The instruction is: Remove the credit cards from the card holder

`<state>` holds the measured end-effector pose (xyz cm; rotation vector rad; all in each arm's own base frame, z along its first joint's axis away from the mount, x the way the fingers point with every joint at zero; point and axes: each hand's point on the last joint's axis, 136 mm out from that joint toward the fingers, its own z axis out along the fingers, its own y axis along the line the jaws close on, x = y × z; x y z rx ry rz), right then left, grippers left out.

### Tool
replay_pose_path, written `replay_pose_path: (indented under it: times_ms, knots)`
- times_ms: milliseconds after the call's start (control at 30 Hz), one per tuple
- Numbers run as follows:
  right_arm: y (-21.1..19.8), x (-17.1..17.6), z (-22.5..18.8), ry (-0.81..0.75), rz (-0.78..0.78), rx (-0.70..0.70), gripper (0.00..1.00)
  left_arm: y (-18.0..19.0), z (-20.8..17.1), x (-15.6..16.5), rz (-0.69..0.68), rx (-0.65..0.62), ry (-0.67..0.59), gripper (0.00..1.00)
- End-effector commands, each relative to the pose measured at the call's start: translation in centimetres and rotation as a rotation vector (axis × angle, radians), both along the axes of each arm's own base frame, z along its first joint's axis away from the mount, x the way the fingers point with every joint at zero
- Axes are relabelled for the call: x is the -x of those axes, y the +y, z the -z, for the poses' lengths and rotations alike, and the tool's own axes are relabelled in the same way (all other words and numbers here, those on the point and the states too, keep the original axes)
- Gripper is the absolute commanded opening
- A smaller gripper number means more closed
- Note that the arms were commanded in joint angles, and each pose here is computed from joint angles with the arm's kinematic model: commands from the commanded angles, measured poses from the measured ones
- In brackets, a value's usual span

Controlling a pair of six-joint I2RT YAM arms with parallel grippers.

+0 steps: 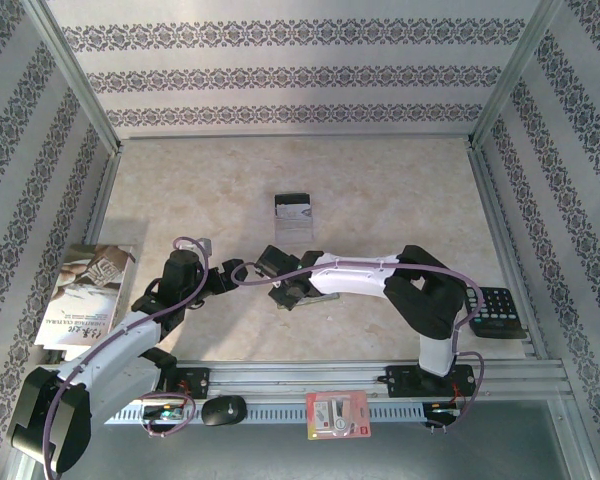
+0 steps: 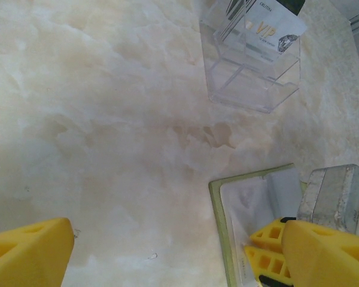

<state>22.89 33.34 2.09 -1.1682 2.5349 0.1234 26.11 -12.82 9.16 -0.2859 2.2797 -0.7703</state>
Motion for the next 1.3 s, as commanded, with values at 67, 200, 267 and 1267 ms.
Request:
replay_pose_path:
  times_ms: [67, 200, 267, 1267]
  knots:
    - [0.6, 0.0, -0.6, -0.031, 0.005, -0.06, 0.0, -0.8, -0.2, -0.2, 0.045, 0.025, 0.002, 0.81]
    - [1.7, -0.2, -2.2, -0.026, 0.021, -0.203, 0.0, -2.0, 0.2, -0.3, 0.08, 0.04, 0.019, 0.76]
    - [2.2, -0.2, -3.1, -0.01, 0.028, -0.279, 0.0, -2.7, 0.4, -0.4, 0.095, 0.036, 0.021, 0.75]
    - [-0.8, -0.3, -4.2, 0.174, 0.327, -0.593, 0.0, -8.0, 7.4, 0.5, 0.252, -0.185, 0.227, 0.42]
